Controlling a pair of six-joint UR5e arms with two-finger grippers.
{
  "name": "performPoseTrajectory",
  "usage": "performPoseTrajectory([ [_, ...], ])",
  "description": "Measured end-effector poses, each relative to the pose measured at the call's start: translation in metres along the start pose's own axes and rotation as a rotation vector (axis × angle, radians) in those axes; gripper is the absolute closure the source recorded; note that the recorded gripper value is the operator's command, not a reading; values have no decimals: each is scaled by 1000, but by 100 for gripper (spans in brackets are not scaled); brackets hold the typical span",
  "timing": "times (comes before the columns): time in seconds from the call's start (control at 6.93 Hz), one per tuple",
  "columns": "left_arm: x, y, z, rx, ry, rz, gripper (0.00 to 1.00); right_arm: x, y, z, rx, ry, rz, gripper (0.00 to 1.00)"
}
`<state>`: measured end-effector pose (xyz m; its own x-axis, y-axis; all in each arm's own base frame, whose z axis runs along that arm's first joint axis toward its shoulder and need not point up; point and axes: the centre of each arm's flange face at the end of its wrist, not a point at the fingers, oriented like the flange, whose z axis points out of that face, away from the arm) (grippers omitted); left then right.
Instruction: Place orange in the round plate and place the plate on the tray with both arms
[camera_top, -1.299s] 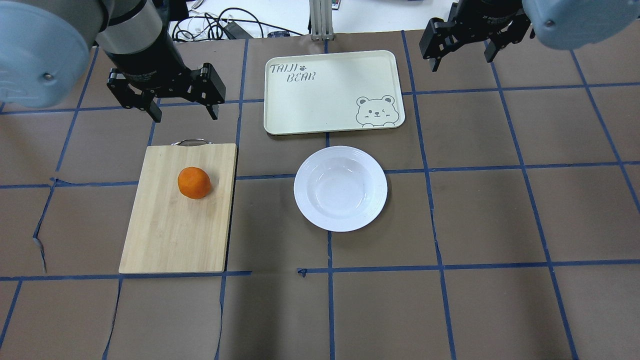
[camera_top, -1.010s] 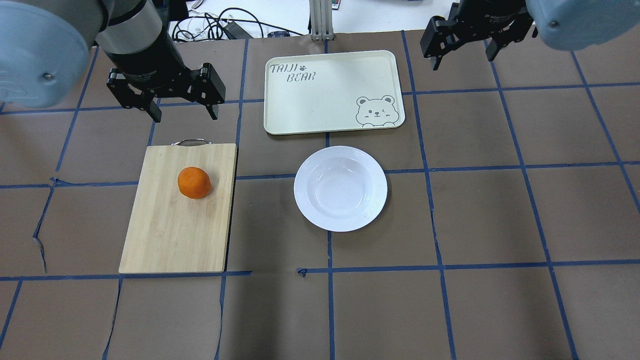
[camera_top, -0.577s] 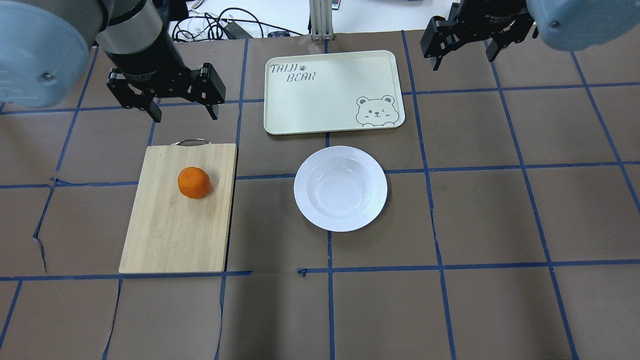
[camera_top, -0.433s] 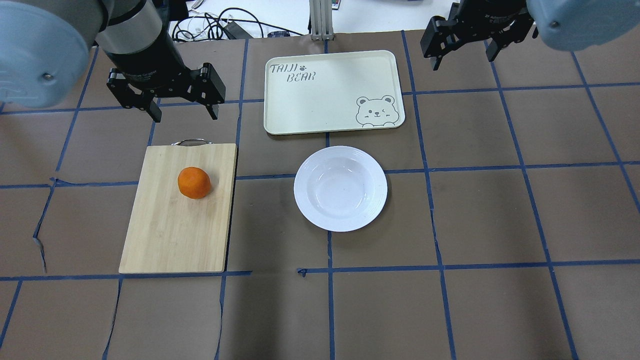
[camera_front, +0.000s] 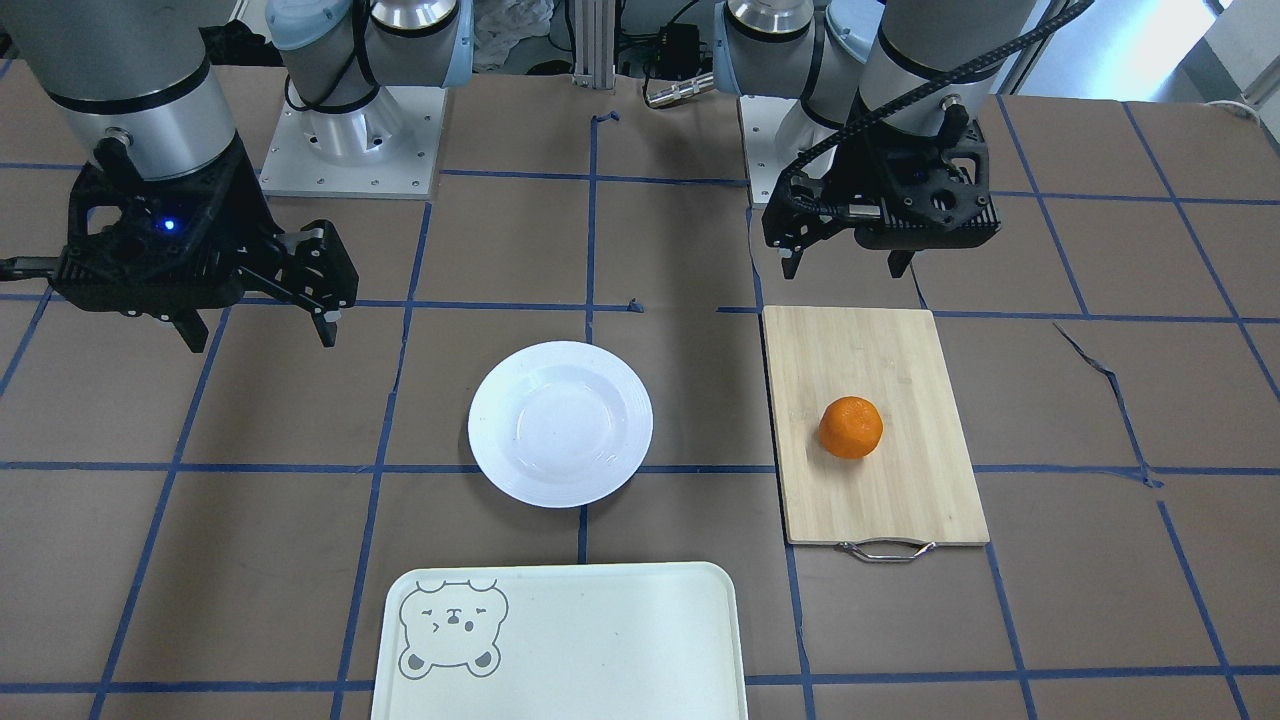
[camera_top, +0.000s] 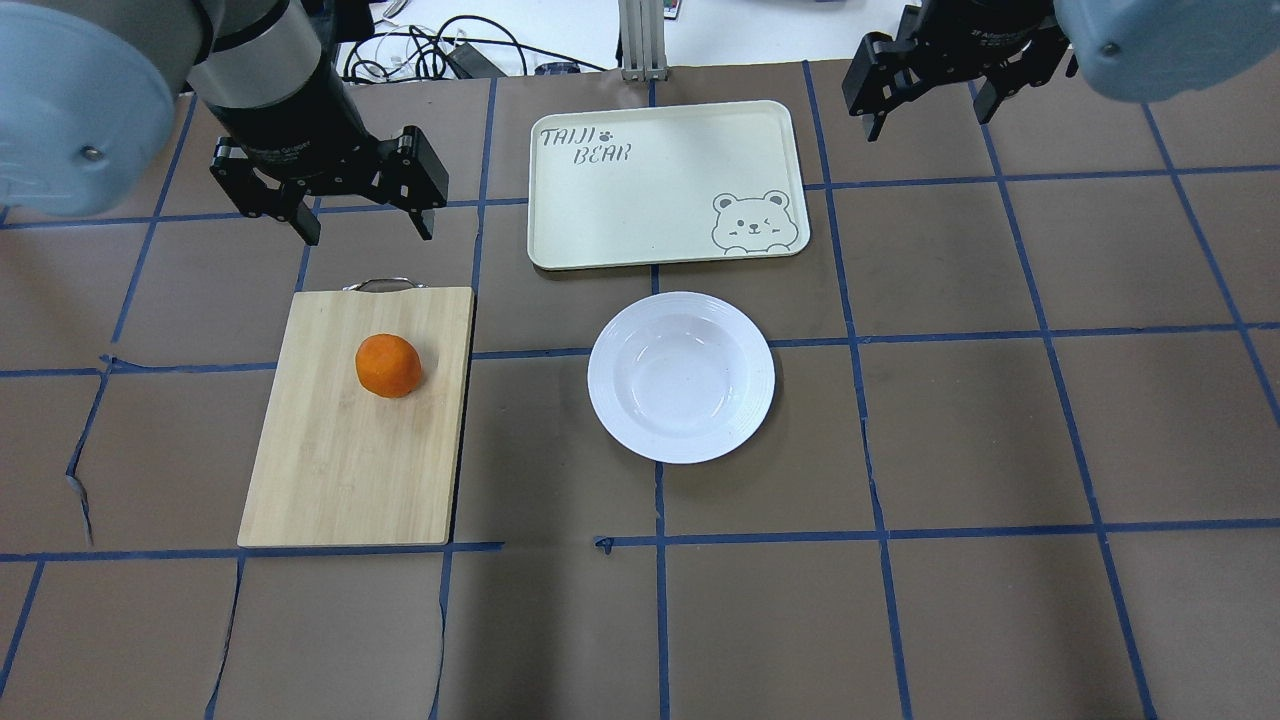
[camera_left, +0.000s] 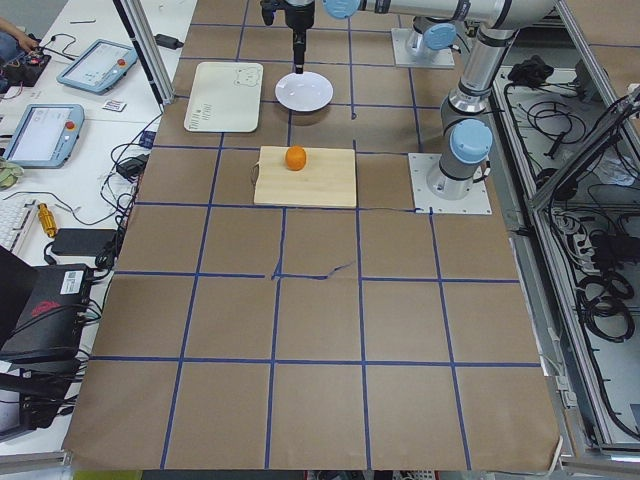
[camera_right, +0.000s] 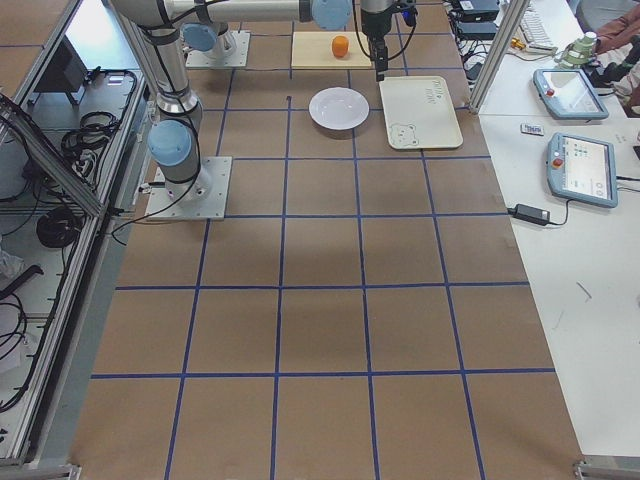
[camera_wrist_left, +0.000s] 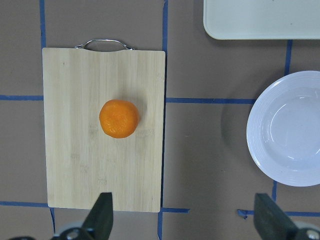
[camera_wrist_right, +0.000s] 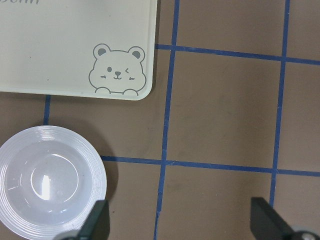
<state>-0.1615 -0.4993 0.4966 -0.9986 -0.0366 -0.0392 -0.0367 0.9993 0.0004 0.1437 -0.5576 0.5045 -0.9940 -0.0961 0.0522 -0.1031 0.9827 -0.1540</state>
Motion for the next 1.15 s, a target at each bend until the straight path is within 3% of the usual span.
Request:
performPoseTrajectory([
  [0.58, -2, -5, 0, 1, 10, -7, 0, 0, 0, 0, -1, 1, 1, 0],
  [0.87, -9, -33, 49, -82, -3, -10, 0, 0, 0, 0, -1, 1, 1, 0],
  [1.15, -39, -62, 136, -179, -80, 14, 0, 0, 0, 1, -3, 1, 1, 0],
])
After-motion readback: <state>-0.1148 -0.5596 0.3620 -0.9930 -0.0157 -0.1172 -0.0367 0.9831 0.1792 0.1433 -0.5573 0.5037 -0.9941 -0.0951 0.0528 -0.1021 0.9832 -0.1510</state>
